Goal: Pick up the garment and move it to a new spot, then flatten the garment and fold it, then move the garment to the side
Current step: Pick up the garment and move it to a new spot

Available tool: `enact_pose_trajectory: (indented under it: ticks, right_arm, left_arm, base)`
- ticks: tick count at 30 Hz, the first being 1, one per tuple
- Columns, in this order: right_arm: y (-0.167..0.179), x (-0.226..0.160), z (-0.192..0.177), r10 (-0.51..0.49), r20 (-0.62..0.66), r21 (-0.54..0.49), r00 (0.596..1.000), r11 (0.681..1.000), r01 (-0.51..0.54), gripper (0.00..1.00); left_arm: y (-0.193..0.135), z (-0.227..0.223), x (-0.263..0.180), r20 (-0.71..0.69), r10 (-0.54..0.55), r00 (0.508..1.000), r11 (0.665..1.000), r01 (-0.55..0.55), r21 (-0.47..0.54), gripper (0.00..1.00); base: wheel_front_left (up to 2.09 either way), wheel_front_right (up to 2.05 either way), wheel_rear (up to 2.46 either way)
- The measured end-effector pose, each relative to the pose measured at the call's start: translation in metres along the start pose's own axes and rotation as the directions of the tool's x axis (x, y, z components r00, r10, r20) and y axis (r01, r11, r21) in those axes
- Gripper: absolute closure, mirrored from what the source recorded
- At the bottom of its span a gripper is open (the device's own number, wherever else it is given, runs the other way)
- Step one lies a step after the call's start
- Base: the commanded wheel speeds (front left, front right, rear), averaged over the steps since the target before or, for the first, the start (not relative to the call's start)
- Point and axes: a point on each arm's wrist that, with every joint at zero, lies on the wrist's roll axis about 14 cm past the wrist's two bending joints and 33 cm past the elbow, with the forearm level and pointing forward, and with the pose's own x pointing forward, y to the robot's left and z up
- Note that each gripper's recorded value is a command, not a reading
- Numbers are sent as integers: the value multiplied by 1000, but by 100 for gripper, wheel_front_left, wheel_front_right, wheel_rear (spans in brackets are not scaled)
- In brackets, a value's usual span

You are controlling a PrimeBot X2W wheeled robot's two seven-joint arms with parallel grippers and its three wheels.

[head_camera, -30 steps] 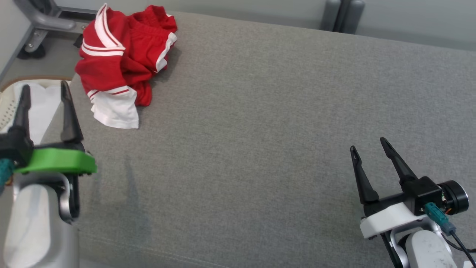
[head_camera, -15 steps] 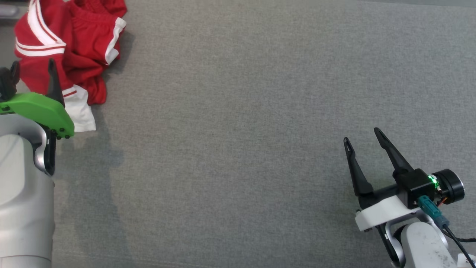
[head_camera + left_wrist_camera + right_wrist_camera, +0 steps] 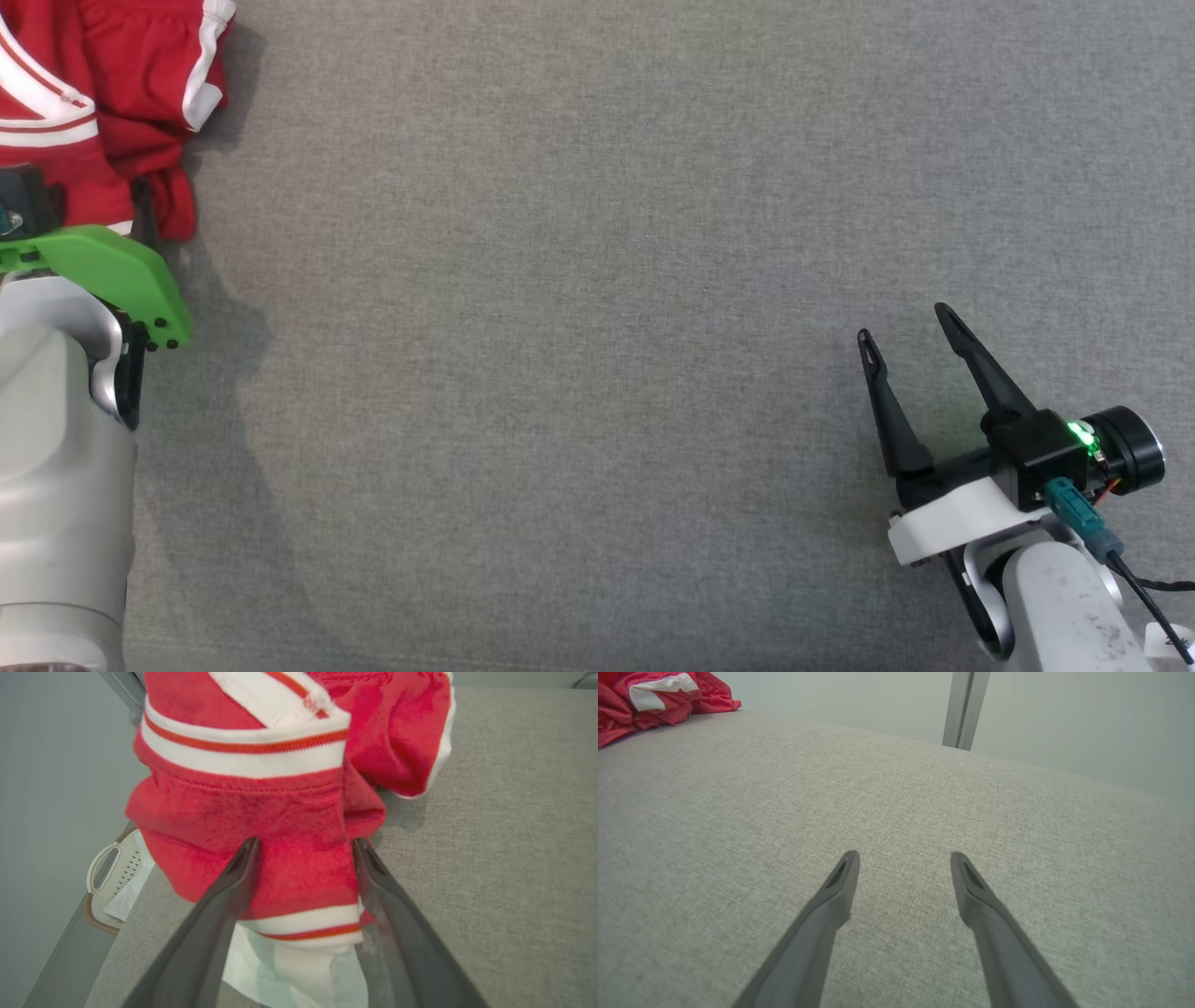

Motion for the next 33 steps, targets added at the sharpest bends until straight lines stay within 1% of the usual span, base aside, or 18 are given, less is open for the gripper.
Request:
enact_pose_trajectory:
  ticks: [7, 8, 9, 10, 11, 12, 13, 14, 17, 23, 26, 29, 31, 33]
  right_arm:
    - [-2, 5, -5, -2, -7, 4, 1000, 1000, 2, 0]
    - [-2, 5, -6, -2, -9, 4, 1000, 1000, 2, 0]
    - [-2, 5, -7, -3, -10, 5, 1000, 1000, 3, 0]
    - [-3, 6, -7, -4, -10, 5, 1000, 1000, 4, 0]
    - [-3, 7, -8, -4, -11, 5, 1000, 1000, 5, 0]
    - [-3, 7, -8, -5, -12, 6, 1000, 1000, 5, 0]
    - [-3, 6, -8, -5, -13, 7, 1000, 1000, 5, 0]
    - [-3, 6, -9, -5, -14, 7, 1000, 1000, 5, 0]
    - [-2, 6, -7, -1, -11, 8, 1000, 1000, 1, 0]
    - [-1, 5, 3, -2, 10, 9, 1000, 1000, 2, 0]
    - [-2, 3, 9, -6, 23, 12, 1000, 1000, 6, 0]
    - [-2, -3, 16, -12, 34, 19, 999, 1000, 11, 0]
    - [-1, -7, 20, -12, 40, 19, 999, 1000, 11, 0]
    - [-1, -10, 27, -13, 54, 22, 998, 1000, 12, 0]
  left_arm:
    - [26, -7, 7, -29, 128, 991, 992, -127, 18, 0]
    - [30, -7, 7, -26, 140, 990, 990, -140, 20, 11]
    - [34, -6, 8, -25, 154, 988, 988, -153, 19, 24]
    - [37, -5, 9, -17, 165, 986, 986, -165, 15, 50]
    - [40, -2, 9, -5, 174, 985, 985, -174, 8, 59]
    - [42, 2, 10, 9, 183, 983, 983, -183, 3, 76]
    - [43, 5, 10, 20, 189, 982, 982, -189, 2, 98]
    - [45, 8, 10, 29, 193, 981, 981, -193, 1, 100]
    - [53, 9, 8, 34, 205, 978, 979, -205, -8, 100]
    - [58, 29, 1, 115, 205, 972, 979, -205, -19, 100]
    - [59, 48, -3, 175, 193, 965, 981, -193, -17, 100]
    - [58, 80, -10, 262, 173, 950, 985, -172, -27, 100]
    - [54, 101, -15, 316, 147, 937, 988, -154, -1, 100]
    - [49, 125, -22, 371, 123, 921, 991, -131, -4, 100]
  base:
    - [0, 0, 0]
    - [0, 0, 0]
    - [0, 0, 0]
    - [0, 0, 0]
    - [0, 0, 0]
    - [0, 0, 0]
    - [0, 0, 0]
    - [0, 0, 0]
    - [0, 0, 0]
    - [0, 0, 0]
    - [0, 0, 0]
    - [0, 0, 0]
    - [0, 0, 0]
    - [0, 0, 0]
